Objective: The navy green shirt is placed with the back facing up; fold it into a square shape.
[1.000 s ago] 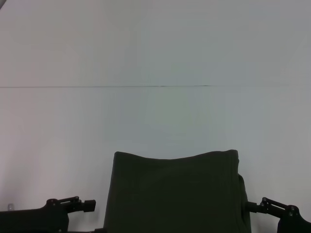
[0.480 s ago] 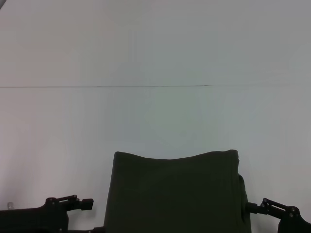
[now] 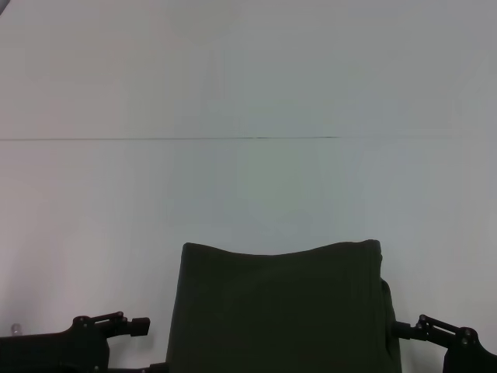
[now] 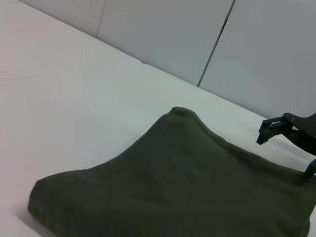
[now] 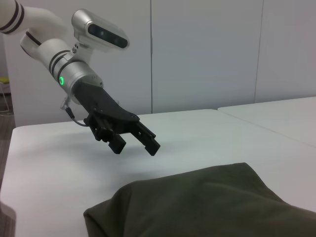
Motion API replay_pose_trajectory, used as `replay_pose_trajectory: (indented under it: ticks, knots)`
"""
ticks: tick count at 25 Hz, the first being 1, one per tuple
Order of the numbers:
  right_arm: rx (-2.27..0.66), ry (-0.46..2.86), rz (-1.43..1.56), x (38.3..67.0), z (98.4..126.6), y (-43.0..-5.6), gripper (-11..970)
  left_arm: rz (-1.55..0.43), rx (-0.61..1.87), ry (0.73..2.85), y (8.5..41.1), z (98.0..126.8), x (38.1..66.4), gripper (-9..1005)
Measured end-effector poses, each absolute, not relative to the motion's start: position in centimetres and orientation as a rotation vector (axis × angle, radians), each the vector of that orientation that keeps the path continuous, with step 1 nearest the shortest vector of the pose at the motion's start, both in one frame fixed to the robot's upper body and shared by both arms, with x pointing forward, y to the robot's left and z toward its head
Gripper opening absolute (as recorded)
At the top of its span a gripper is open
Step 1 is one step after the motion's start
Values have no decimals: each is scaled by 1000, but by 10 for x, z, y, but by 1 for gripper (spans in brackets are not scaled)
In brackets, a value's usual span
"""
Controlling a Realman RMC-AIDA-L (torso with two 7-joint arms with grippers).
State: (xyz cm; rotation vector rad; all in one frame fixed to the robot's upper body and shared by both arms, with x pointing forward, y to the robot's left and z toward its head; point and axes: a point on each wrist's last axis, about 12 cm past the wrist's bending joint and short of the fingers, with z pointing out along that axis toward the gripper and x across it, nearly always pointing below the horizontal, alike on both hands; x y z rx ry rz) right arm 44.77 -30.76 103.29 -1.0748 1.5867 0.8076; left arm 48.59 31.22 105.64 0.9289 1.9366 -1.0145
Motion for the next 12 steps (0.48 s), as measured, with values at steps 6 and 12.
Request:
replay_pose_trajectory:
  ticks: [6, 12]
  knots:
    - [-1074, 1587, 809, 448, 1033, -308, 895, -1019, 928, 1931, 312, 1057, 486, 878]
    - [-1074, 1586, 811, 448, 1033, -308, 895, -1022, 929, 1928, 313, 1058, 486, 878]
